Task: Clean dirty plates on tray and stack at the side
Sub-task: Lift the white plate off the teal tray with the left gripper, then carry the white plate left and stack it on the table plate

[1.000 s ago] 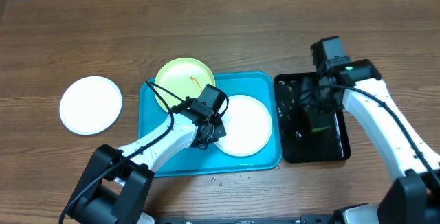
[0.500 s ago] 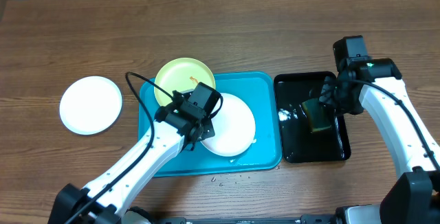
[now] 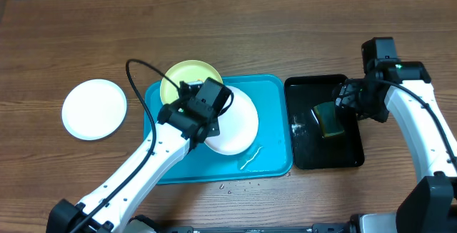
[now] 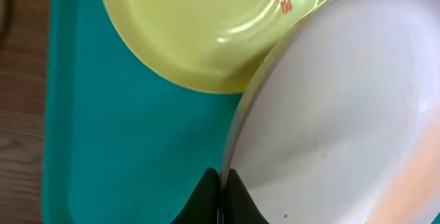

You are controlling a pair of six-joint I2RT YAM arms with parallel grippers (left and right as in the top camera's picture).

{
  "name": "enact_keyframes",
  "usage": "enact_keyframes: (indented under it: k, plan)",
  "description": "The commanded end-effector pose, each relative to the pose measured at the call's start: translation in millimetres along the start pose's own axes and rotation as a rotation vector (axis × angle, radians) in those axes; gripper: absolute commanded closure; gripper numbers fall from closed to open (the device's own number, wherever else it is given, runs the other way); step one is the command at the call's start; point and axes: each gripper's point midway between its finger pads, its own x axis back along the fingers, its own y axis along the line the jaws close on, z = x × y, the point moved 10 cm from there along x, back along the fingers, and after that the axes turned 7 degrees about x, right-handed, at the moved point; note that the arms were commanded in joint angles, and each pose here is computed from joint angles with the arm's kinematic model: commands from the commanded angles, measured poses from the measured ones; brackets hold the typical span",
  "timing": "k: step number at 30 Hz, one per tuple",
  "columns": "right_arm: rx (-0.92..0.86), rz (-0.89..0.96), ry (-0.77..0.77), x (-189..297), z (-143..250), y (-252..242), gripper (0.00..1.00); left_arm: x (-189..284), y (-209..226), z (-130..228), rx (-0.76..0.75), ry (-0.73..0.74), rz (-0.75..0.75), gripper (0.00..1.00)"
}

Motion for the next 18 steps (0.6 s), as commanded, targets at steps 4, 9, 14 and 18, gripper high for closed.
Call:
enact_keyframes:
  k: [4, 9, 14, 18]
  plan:
    - [-0.009, -0.02, 0.002, 1, 0, -1, 0.09, 49, -20, -13, -0.142, -0.291, -0.102, 0.96]
    - [-0.009, -0.019, 0.002, 1, 0, -1, 0.0, 69, -35, 1, -0.26, -0.483, -0.183, 0.96]
    - [-0.011, -0.027, -0.023, 1, -3, 0, 0.0, 91, -47, 18, -0.422, -0.675, -0.282, 0.96]
    - [-0.012, -0.032, -0.041, 1, -6, 1, 0.0, 107, -52, 26, -0.478, -0.817, -0.362, 0.96]
